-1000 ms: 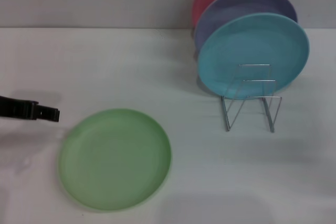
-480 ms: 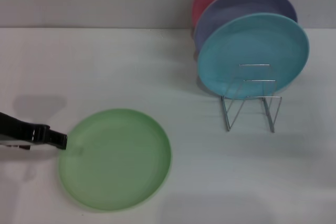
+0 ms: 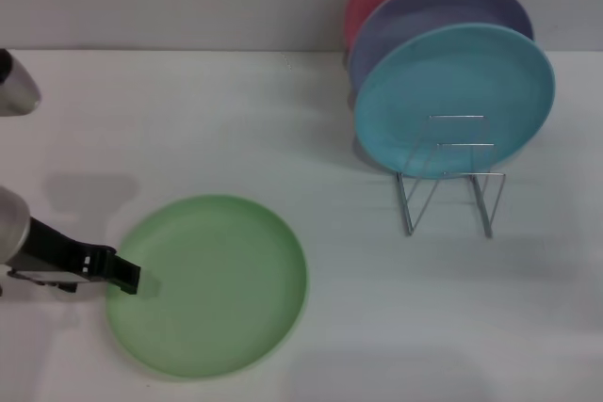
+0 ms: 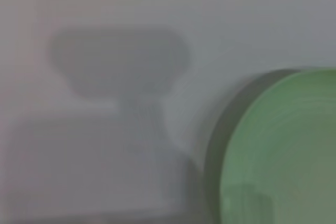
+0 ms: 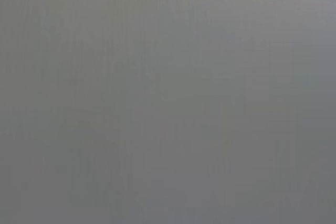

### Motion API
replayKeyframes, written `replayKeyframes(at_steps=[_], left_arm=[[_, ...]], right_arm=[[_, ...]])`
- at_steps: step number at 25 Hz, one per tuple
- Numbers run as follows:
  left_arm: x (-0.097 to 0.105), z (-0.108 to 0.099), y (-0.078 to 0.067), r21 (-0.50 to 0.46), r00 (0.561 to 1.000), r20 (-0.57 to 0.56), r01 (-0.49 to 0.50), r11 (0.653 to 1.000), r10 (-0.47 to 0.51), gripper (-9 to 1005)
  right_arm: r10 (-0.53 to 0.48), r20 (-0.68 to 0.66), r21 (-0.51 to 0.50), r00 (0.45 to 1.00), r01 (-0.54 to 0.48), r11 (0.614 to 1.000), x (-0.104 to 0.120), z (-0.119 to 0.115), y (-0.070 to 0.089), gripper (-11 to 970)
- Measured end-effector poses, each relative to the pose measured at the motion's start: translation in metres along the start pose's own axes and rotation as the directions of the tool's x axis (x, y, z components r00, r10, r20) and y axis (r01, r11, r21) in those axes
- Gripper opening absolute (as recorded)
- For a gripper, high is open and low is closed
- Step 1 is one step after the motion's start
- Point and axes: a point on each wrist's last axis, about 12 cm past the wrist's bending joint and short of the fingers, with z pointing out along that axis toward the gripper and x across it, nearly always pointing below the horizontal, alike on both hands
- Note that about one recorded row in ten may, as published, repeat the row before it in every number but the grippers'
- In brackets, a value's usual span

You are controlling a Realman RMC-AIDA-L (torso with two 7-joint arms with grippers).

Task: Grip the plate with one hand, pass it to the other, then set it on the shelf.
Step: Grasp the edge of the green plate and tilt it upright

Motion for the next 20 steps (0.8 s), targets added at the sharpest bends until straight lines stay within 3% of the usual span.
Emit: replayKeyframes(at_steps=[7, 20], left_arm=[[-0.008, 0.009, -0.006, -0.006, 1.0, -0.023, -0.011, 1.0, 0.011, 766], [-0.012, 0.018, -0.003, -0.02, 1.0, -0.026, -0.008, 1.0, 0.007, 747]], right_arm=[[-0.008, -0.002, 0.002, 1.0, 0.008, 1.0, 0.0, 0.0, -0.002, 727], [-0.01, 0.002, 0.003, 1.0, 0.01, 1.0, -0.001, 0.003, -0.003, 729]])
